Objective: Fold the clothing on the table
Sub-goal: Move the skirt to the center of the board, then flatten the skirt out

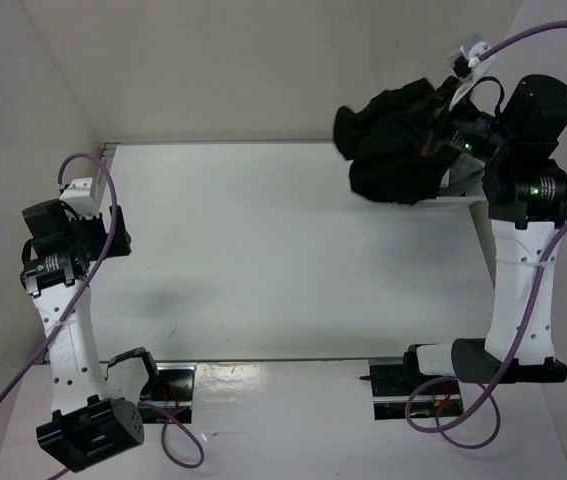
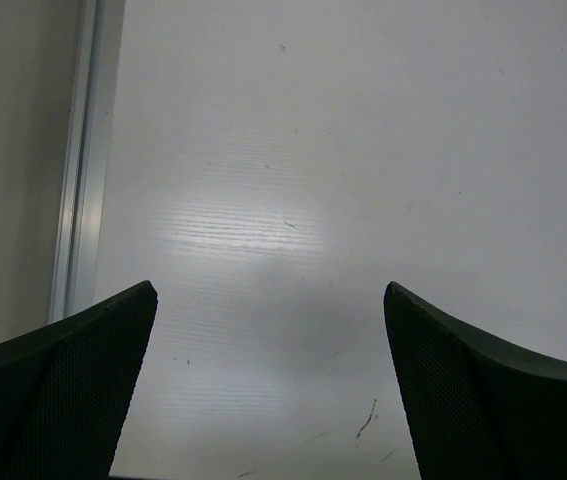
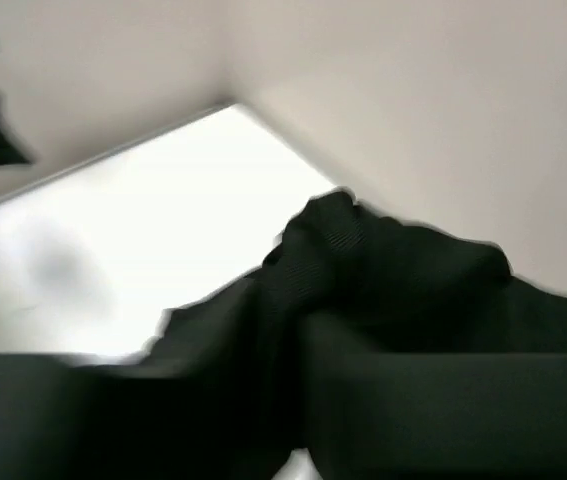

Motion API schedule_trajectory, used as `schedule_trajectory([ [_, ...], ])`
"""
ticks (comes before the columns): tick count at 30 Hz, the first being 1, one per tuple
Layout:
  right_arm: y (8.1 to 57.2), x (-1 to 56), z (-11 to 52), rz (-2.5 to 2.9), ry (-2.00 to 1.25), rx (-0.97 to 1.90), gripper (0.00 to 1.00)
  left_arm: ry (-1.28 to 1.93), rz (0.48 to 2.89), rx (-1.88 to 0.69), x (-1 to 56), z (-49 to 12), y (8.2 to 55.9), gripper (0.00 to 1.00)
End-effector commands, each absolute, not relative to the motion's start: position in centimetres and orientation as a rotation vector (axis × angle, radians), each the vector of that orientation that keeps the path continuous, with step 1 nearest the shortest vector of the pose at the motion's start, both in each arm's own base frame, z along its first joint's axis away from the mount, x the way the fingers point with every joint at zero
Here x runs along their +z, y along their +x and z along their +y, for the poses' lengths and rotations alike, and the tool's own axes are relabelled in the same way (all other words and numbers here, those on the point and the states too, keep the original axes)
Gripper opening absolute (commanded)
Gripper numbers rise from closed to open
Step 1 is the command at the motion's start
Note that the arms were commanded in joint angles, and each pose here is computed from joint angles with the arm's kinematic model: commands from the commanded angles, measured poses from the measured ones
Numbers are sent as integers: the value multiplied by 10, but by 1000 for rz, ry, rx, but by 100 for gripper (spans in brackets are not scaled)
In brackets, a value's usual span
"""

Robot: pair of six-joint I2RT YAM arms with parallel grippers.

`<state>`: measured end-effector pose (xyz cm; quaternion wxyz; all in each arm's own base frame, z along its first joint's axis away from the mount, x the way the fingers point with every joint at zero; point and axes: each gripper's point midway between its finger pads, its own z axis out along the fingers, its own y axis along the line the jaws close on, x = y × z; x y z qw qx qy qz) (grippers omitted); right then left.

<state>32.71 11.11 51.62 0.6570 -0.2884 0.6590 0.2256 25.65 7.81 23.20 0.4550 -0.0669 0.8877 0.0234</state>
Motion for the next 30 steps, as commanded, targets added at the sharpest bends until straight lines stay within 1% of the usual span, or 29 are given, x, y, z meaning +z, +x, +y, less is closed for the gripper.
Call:
schedule_trajectory([
  [1, 311, 451, 152, 1602, -835, 843, 41, -112, 2166, 26, 236, 73, 259, 100],
  [2, 314, 438, 151, 1638, -834, 816, 98, -107, 2172, 10, 235, 70, 258, 100],
  [3, 317, 420, 150, 1674, -848, 770, 99, -107, 2173, 10, 235, 70, 258, 100],
  [5, 333, 399, 131, 1757, -766, 601, 99, -105, 2164, 24, 237, 72, 257, 100],
  [6, 341, 372, 123, 1823, -736, 558, 99, -97, 2153, 19, 240, 70, 256, 100],
  [7, 345, 365, 115, 1832, -718, 494, 99, -99, 2161, 15, 238, 69, 254, 100],
  [8, 357, 347, 100, 1897, -657, 376, 99, -96, 2151, 19, 241, 69, 253, 100],
  [11, 366, 291, 80, 2060, -591, 156, 99, -91, 2149, 10, 240, 67, 252, 100],
  [13, 358, 267, 82, 2149, -658, 141, 99, -89, 2141, 14, 242, 66, 251, 100],
  [16, 339, 235, 117, 2241, -822, 231, 99, -81, 2131, 8, 244, 64, 250, 100],
  [17, 328, 226, 144, 2235, -921, 263, 99, -83, 2139, 4, 240, 64, 249, 100],
  [20, 314, 201, 183, 2236, -1043, 274, 99, -85, 2124, 23, 244, 66, 249, 100],
  [25, 314, 174, 215, 2246, -1140, 325, 99, -117, 2119, 39, 243, 69, 248, 100],
  [30, 327, 145, 242, 2217, -1208, 252, 99, -142, 2120, 59, 241, 74, 245, 100],
])
